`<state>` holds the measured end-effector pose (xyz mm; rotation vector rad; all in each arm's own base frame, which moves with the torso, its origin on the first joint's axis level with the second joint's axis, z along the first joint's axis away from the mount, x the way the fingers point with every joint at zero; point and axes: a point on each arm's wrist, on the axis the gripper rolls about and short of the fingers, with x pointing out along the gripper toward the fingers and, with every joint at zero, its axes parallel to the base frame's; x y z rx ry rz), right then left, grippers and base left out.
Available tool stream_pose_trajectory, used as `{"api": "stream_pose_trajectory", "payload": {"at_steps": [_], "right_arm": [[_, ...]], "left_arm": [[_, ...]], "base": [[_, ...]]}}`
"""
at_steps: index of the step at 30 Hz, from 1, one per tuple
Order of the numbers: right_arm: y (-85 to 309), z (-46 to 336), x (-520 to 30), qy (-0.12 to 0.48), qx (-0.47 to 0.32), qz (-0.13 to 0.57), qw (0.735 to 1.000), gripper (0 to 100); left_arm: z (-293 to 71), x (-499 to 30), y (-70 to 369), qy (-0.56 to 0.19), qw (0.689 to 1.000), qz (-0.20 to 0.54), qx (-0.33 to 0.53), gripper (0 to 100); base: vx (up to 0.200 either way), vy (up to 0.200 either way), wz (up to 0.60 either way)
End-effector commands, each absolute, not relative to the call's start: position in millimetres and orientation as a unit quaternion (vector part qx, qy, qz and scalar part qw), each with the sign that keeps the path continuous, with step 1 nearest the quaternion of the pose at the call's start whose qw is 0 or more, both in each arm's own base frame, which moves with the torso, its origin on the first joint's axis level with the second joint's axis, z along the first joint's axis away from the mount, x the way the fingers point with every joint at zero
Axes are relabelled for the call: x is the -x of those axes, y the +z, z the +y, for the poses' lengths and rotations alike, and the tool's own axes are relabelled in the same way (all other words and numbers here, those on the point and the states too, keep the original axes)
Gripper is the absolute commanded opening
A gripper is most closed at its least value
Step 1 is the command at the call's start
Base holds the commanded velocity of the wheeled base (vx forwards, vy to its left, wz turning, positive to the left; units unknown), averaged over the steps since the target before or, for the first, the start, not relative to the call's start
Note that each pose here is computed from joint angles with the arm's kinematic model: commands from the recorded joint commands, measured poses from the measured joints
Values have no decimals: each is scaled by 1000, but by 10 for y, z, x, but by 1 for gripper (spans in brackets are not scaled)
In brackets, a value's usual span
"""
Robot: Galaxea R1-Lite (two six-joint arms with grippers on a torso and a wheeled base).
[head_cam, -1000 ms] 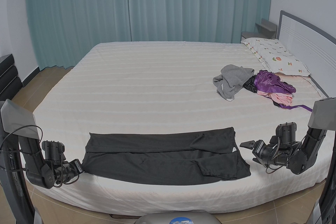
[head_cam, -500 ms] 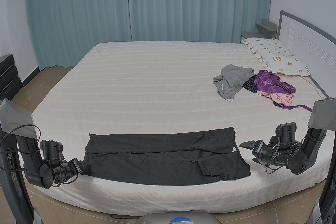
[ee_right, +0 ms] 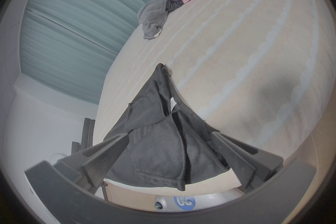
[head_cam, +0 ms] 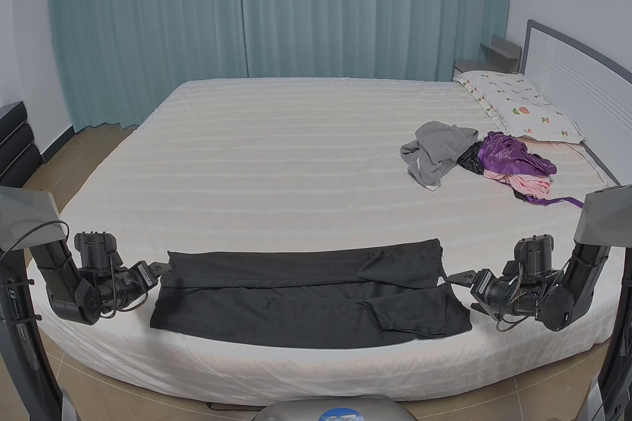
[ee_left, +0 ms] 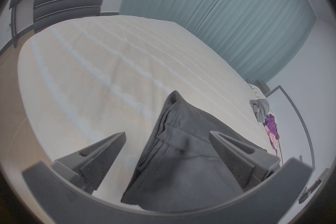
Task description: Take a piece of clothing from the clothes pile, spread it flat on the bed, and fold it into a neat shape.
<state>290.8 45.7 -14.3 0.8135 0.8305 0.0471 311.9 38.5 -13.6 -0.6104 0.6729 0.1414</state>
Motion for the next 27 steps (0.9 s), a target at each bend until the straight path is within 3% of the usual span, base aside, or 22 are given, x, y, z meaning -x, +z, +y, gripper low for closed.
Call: {"api": "stream_pose_trajectory", "payload": {"at_steps": [1, 8, 17, 27], "right_arm": [[-262, 494, -2901, 21, -380, 408, 830, 100], [-308, 515, -2894, 31, -379, 392, 838, 100], [-311, 516, -2895, 32, -379, 393, 837, 100], [-313, 515, -2891, 31, -379, 393, 837, 100]], "left_arm": [[326, -3320, -289, 53, 894, 340, 287, 100], [325, -3627, -307, 40, 893, 361, 266, 100], [290, -3664, -365, 2, 889, 368, 271, 100], [299, -3603, -472, -11, 904, 370, 215, 100]], "base": [[0, 0, 0], [0, 0, 0], [0, 0, 0], [0, 0, 0]]}}
